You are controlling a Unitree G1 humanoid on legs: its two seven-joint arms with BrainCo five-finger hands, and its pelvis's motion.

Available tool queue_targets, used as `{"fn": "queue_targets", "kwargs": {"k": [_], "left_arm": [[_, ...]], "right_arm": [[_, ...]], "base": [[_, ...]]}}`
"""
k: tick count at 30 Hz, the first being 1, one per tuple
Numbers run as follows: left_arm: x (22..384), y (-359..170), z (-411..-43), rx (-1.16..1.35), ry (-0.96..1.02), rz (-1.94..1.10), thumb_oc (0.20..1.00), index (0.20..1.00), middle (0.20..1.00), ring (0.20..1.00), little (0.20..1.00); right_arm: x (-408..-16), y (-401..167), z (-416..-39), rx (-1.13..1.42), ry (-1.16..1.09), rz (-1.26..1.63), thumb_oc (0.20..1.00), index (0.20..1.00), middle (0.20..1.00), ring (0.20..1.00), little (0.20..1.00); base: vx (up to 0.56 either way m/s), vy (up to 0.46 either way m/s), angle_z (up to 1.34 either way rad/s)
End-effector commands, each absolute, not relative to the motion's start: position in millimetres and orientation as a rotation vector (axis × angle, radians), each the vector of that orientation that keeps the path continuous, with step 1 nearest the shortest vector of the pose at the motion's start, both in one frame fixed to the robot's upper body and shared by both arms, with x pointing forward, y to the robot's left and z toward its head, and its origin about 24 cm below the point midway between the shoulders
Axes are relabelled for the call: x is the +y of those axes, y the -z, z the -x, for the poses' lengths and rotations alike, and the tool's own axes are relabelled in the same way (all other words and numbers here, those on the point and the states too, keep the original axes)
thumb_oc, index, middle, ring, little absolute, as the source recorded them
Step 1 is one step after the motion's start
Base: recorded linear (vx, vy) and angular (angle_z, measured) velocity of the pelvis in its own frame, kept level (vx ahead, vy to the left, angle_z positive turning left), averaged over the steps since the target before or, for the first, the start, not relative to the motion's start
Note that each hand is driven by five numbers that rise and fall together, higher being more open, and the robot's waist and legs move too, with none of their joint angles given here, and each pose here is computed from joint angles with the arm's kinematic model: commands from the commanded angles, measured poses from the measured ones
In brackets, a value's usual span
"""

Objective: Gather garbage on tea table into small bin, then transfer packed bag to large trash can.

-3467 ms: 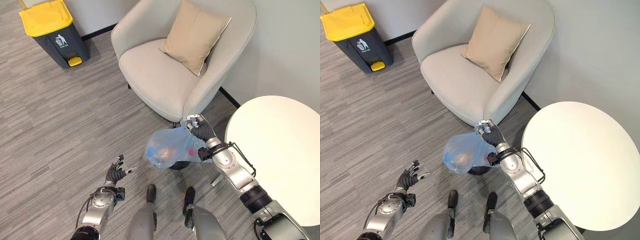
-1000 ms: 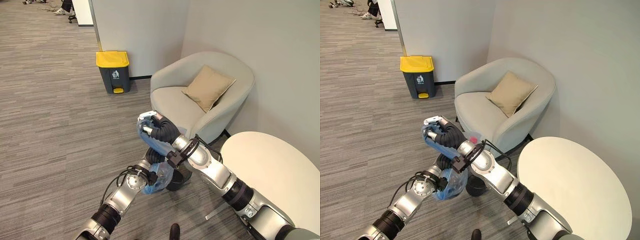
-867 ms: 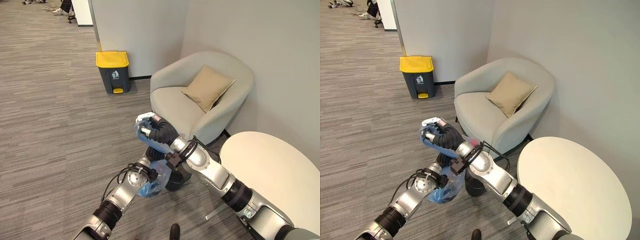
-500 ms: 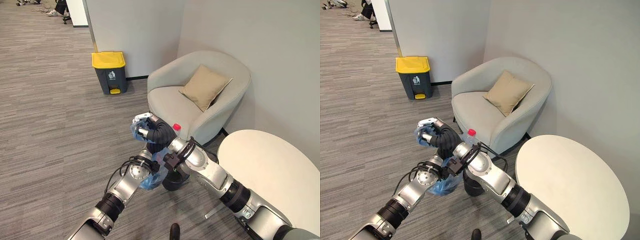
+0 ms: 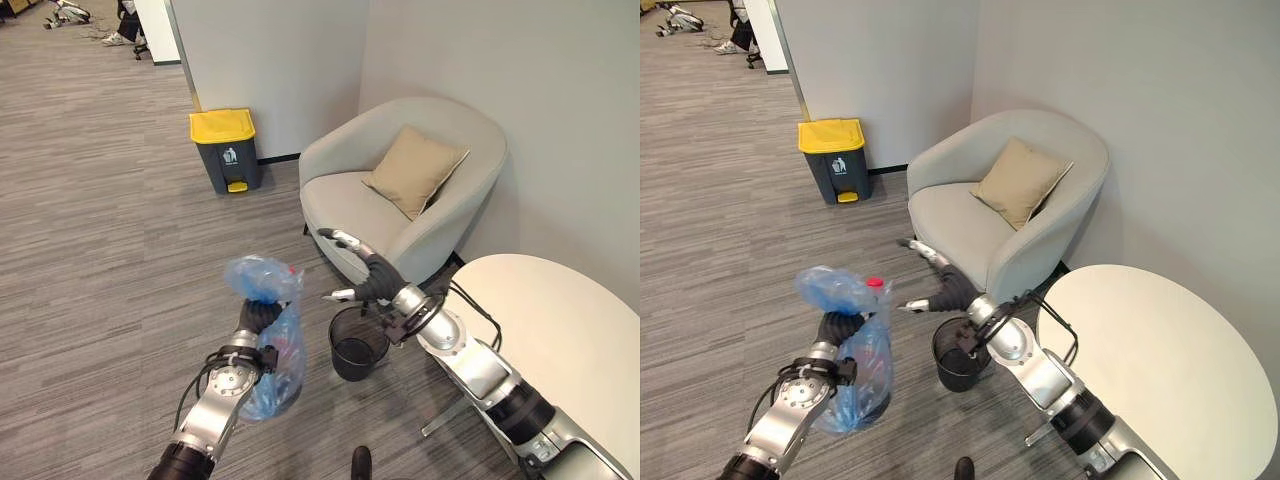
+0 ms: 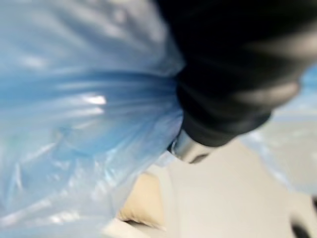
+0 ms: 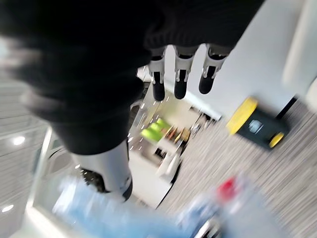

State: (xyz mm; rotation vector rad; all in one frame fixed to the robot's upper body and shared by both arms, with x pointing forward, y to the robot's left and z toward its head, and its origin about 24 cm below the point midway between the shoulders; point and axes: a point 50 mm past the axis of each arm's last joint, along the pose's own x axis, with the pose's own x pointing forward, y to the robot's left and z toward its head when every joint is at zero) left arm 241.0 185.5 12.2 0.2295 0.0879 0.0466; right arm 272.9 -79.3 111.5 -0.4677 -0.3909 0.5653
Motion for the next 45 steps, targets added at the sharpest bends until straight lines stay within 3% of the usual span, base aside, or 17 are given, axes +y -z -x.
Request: {"fn": "queue_targets", "kwargs": {"k": [1,8,18,23,31,45], "left_arm": [[189.9,-38.6,-258.7,-0.062,-0.049,-0.227,0.200,0.200,0.200,0.200,0.200],[250.2,1.8,-215.9,0.171,-0.142,-0.301,0.200,0.200,0.200,0.200,0.200],[289.3,46.6,-157.7,0.442,-0.265,-0.248,0.200,0.200,0.200,0.200,0.200],[293.7,56.0,-151.3,0.489,-0.305,-0.229,0.200,0.200,0.200,0.200,0.200],[277.2,44.6,-185.5,0.392,-0.250,-0.220,0.200,0.200,0.200,0.200,0.200],[276.6,29.2,-204.5,0.330,-0.208,-0.291,0.200,0.200,0.200,0.200,0.200]], "right_arm": [[-84.2,-140.4,-269.5,-0.554,-0.489,0.443,1.000,1.000,1.000,1.000,1.000],[-178.5,-33.2,-244.1,0.007,-0.245,0.368,1.000,1.000,1.000,1.000,1.000],[-232.1,37.0,-196.4,0.370,-0.044,0.252,1.000,1.000,1.000,1.000,1.000],[-234.4,45.7,-192.2,0.410,-0.026,0.242,1.000,1.000,1.000,1.000,1.000],[-240.4,42.5,-202.7,0.385,0.055,0.268,1.000,1.000,1.000,1.000,1.000],[-213.5,34.7,-224.0,0.321,0.005,0.241,1.000,1.000,1.000,1.000,1.000]], "base": [[0.00,0.000,0.00],[0.00,-0.003,0.01],[0.00,-0.016,0.00],[-0.05,-0.039,0.07],[-0.08,0.013,0.63],[0.09,0.163,0.27]]}}
